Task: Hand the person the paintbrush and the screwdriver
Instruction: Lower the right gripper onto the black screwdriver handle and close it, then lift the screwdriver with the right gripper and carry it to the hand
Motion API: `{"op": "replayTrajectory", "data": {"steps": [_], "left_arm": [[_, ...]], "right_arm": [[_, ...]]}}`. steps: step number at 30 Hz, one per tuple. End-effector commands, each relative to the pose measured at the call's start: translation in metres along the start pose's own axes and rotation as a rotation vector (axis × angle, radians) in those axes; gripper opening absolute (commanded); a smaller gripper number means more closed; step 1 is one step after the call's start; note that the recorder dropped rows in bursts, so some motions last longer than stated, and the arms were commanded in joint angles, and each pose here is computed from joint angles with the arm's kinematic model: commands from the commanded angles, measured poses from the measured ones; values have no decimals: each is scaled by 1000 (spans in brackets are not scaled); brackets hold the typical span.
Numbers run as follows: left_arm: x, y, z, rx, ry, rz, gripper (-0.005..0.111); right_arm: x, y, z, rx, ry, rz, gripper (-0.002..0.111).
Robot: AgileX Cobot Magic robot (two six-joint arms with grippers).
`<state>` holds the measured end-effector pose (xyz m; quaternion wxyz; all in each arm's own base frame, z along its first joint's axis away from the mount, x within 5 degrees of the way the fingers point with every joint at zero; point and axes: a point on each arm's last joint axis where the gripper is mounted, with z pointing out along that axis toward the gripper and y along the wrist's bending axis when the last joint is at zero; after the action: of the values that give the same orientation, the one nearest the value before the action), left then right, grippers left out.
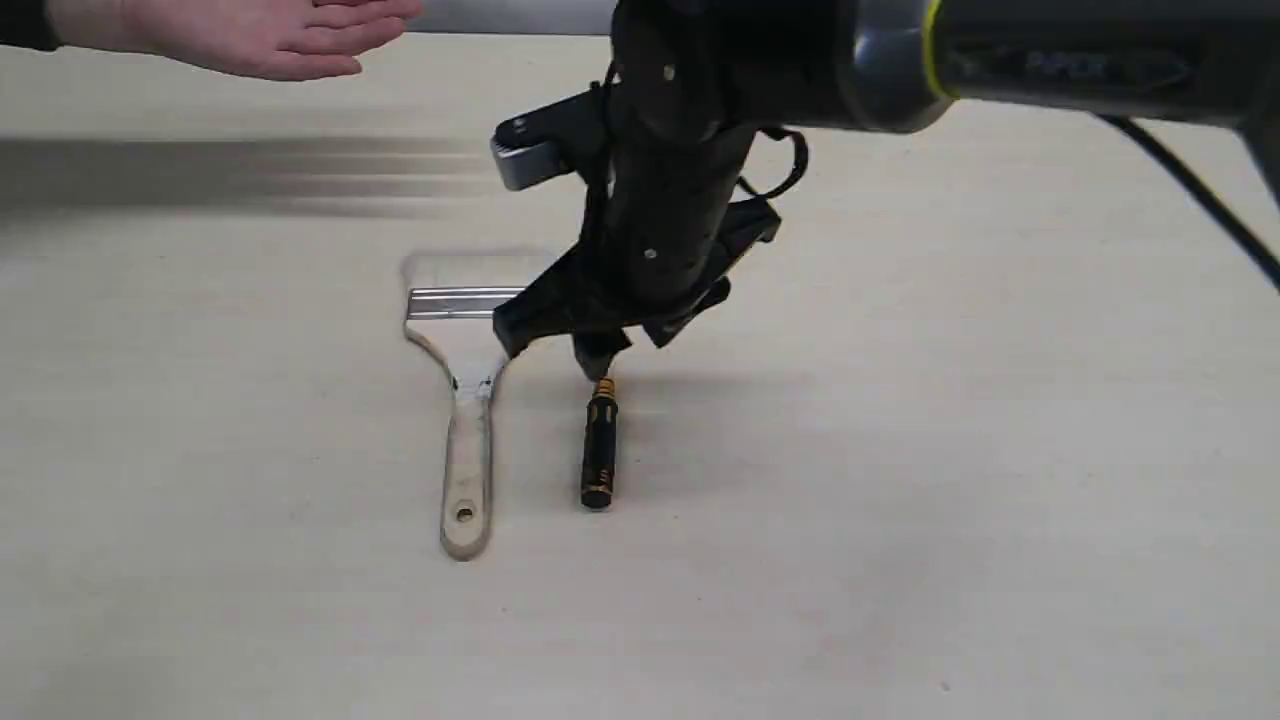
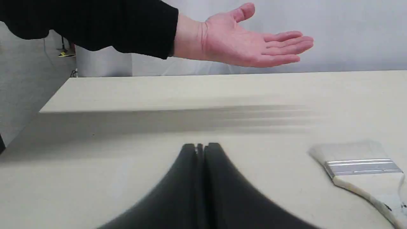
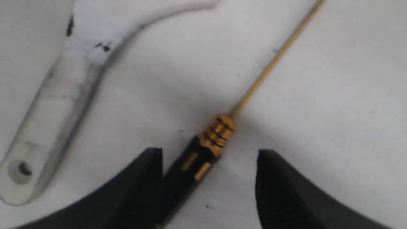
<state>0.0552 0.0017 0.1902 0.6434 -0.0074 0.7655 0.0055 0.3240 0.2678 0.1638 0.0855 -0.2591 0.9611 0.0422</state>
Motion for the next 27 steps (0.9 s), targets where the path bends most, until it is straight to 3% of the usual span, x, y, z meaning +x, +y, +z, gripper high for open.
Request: {"op": "replayTrajectory", "data": {"steps": [1,5,16,19,23,27], "left_arm": [[-1,0,0,8,-13,-4,0],[-1,0,0,8,-13,-4,0],[0,-1,0,8,-11,-6,0],[0,-1,0,8,-11,-6,0],[0,-1,0,8,-11,-6,0],[0,-1,0,8,-11,-6,0]], "right_arm": [[-2,14,9,11,-26,-27,49],[0,11,21,72,-6,33,49],[8,11,51,86,91,73,46],[10,11,57,92,111,72,33],[8,11,51,89,98,18,6],[3,12,19,72,23,6,4]]}}
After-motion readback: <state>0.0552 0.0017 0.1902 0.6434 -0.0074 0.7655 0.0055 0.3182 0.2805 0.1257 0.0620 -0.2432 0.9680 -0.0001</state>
